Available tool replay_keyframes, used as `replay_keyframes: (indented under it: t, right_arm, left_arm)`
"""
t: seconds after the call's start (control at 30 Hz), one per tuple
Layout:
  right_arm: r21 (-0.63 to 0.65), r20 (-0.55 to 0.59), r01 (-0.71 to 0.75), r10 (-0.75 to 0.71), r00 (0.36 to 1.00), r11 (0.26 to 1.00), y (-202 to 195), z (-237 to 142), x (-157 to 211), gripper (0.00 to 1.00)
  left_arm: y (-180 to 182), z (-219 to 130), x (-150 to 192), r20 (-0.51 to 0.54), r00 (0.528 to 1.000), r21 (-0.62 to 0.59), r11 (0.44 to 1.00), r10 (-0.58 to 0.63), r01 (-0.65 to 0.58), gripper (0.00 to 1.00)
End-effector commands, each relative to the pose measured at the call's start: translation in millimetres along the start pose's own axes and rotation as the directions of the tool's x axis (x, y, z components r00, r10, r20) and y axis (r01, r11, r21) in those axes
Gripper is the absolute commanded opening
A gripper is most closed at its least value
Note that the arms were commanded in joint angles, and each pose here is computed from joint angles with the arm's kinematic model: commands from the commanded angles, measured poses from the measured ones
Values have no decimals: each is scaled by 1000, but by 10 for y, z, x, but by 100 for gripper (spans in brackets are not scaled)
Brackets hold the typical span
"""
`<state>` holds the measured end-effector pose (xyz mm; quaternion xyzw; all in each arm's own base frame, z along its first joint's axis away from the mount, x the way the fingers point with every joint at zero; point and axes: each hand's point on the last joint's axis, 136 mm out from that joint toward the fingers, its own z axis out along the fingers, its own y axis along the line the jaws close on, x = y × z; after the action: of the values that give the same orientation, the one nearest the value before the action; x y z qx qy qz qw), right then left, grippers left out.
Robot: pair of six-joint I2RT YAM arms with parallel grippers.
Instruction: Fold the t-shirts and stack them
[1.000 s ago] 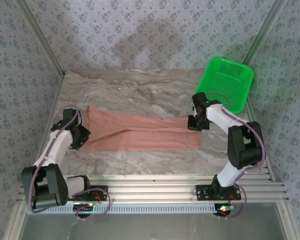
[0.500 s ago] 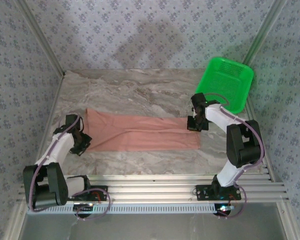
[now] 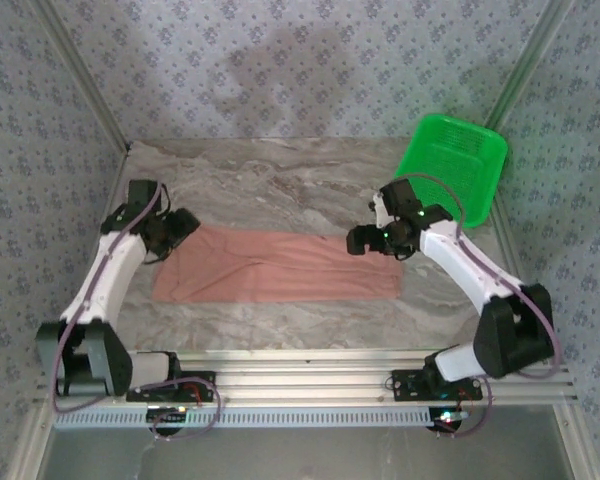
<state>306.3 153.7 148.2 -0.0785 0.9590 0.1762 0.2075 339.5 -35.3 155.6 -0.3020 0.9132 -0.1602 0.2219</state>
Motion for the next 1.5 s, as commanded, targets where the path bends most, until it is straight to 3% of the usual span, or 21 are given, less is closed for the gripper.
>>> replay_keyframes:
  t: [0.0, 0.1, 0.2, 0.4, 0.57, 0.97, 1.33, 1.47]
  right_arm:
    - [-148, 74, 82, -71, 995, 986, 286, -56, -160, 96]
    - [-205, 118, 120, -98, 988, 971, 441, -103, -263, 98]
    - [-228, 133, 146, -117, 984, 963, 532, -137, -312, 100]
    - [-234, 140, 149, -119, 983, 961, 553, -147, -338, 100]
    - [-222, 137, 129, -100, 986, 966, 498, -131, -363, 100]
    - [-217, 133, 113, -85, 987, 970, 437, -90, -485, 100]
    - [-208, 160, 125, -92, 983, 970, 421, -107, -659, 100]
    - [-200, 156, 126, -95, 983, 972, 405, -62, -709, 100]
  left_arm:
    - [-279, 382, 296, -226, 947, 135, 970, 228, -202, 72]
    - [-199, 679, 418, -343, 884, 114, 948, 317, -296, 67]
    - [-205, 837, 457, -391, 834, 100, 918, 390, -383, 63]
    - [-51, 987, 422, -421, 801, 4, 884, 426, -468, 55]
    - [80, 1059, 535, -482, 731, -48, 818, 484, -573, 48]
    - [141, 1067, 672, -508, 703, -24, 807, 498, -589, 41]
    - [116, 898, 895, -520, 689, 6, 809, 505, -588, 7]
    - [105, 753, 1026, -516, 688, 6, 805, 511, -594, 4]
